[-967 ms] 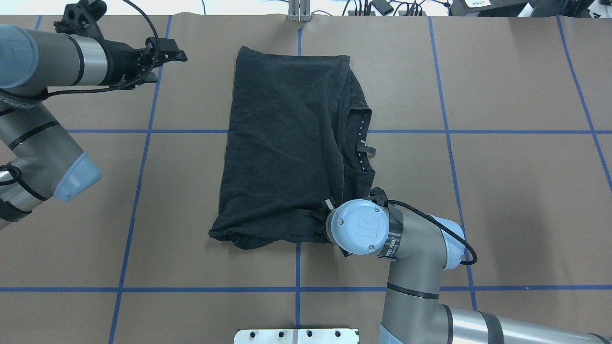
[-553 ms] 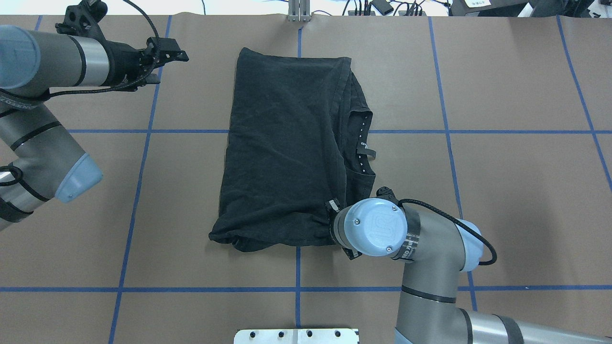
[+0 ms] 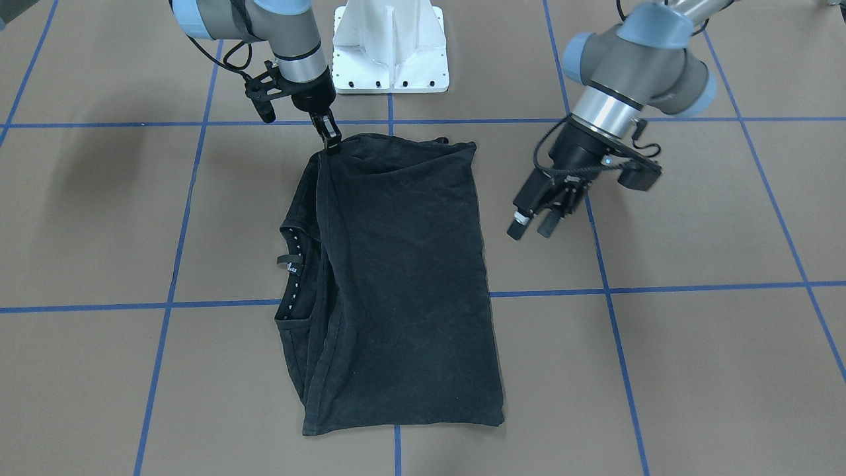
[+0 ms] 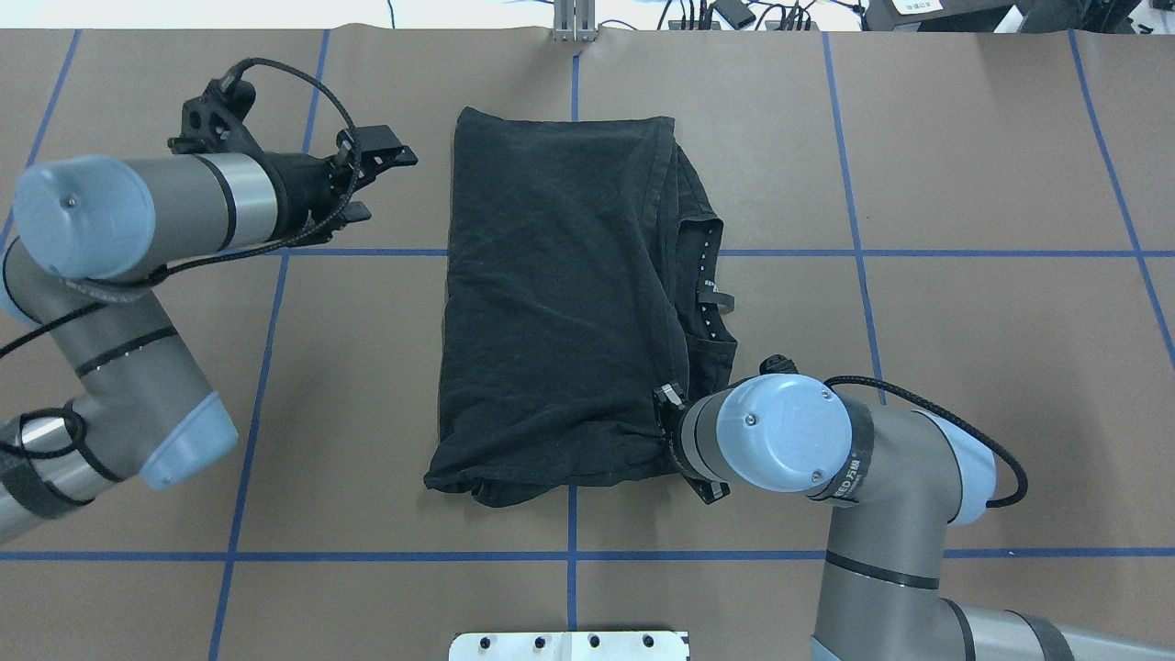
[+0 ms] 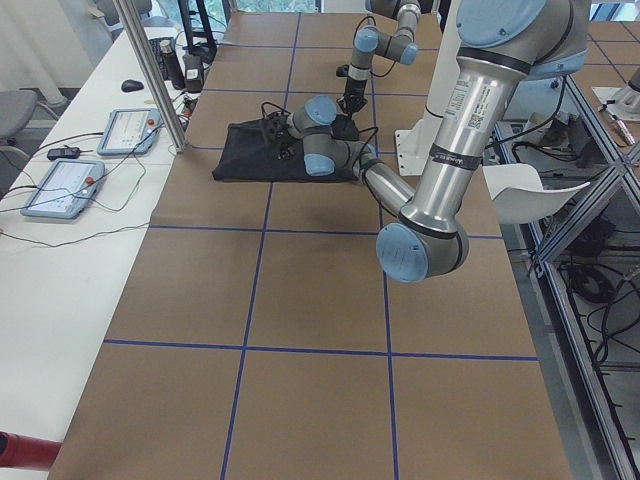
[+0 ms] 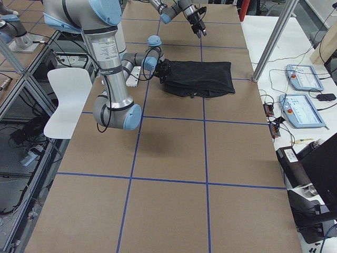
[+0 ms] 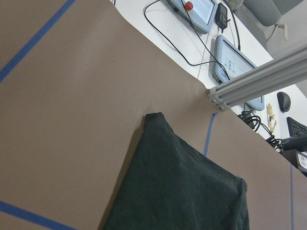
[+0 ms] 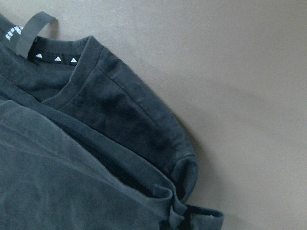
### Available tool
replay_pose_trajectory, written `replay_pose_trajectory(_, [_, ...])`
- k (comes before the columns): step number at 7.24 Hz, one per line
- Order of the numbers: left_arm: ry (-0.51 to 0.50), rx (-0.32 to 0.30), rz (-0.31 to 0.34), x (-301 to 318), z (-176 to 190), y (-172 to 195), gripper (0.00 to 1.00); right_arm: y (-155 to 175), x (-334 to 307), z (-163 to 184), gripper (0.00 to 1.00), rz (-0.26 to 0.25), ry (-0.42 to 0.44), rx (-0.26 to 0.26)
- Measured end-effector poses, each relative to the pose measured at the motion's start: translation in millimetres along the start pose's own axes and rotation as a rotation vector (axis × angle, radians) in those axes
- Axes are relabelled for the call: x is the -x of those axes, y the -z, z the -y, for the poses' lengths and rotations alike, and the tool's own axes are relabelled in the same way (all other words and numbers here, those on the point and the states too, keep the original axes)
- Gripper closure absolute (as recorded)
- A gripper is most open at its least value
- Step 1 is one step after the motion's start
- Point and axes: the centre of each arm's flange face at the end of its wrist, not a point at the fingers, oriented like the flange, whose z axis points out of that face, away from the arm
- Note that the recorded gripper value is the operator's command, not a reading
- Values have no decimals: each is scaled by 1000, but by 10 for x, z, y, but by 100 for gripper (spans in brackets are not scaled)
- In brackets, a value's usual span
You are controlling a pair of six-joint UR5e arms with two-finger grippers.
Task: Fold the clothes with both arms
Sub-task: 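Lower the left gripper to the shirt's other near corner and grasp it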
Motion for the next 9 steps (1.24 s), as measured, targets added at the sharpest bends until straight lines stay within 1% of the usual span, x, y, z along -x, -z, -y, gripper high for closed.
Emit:
replay_pose_trajectory(1, [50,5,-14,127,-384,109,0,31,-24,34,100,-4,-1,-1])
replay_pose_trajectory(3, [205,-9,-27,426,-1160,210,1,38,-44,65,100,-7,0,-4])
replay_pose_trajectory(4, [240,-14,-11,658,-1543,234,1,35,-47,68,100,-8,2,-5])
replay_pose_trajectory(5, [253,-11,19,913,-1804,268,1,32,-50,69,100,-9,3,-6])
replay_pose_trajectory(7, [263,9,75,1244,-2118,304,6,21,-52,72,100,-11,3,-8])
replay_pose_trajectory(8, [267,21,90,1313,-2219,297,10,19,-52,72,100,-11,4,-8])
replay_pose_trajectory(9, [267,30,103,1366,-2305,274,11,18,-52,72,100,-11,5,-8])
